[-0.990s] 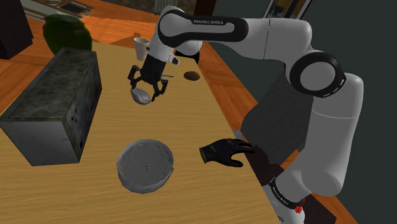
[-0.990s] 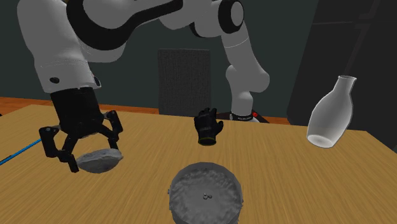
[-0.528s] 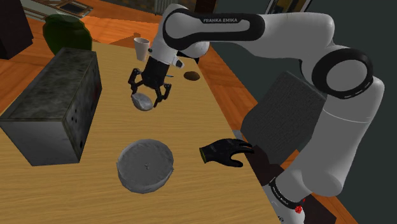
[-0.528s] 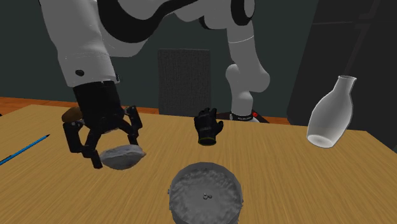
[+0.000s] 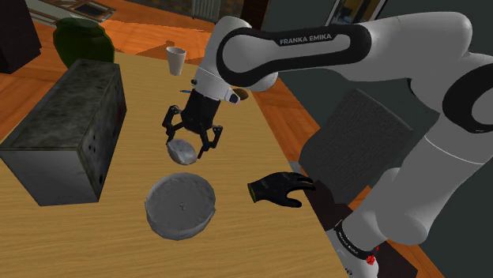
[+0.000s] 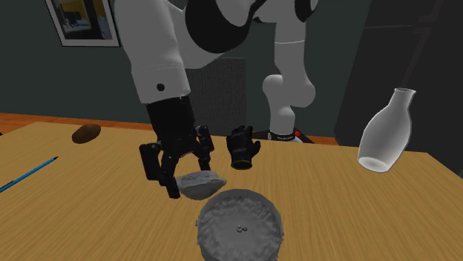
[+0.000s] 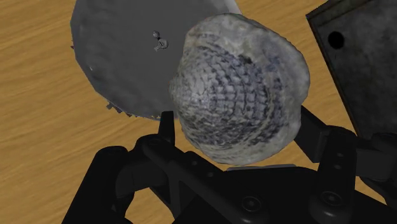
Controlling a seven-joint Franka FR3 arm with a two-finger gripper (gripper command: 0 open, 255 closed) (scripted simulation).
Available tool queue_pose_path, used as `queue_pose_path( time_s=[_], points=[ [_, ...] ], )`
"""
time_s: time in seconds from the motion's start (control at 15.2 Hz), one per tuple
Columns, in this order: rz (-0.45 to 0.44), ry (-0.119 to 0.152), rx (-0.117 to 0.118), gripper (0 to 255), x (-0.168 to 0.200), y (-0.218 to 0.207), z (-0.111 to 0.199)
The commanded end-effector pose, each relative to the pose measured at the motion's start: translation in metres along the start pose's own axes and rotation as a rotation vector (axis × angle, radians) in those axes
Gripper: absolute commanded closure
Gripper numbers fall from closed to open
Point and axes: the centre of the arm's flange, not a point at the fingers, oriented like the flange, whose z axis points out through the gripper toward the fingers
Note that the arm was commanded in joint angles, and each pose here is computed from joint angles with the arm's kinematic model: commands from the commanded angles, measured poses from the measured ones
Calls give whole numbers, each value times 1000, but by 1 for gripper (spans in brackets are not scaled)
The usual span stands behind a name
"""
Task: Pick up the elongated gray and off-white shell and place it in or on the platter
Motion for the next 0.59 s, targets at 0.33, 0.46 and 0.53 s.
queue_pose_path(
  time_s=[0.33, 0.46, 0.53],
  points=[
    [1, 1, 0, 255, -52, 34, 30],
    [1, 1, 0, 255, -48, 36, 39],
    [1, 1, 0, 255, -46, 37, 44]
  ],
)
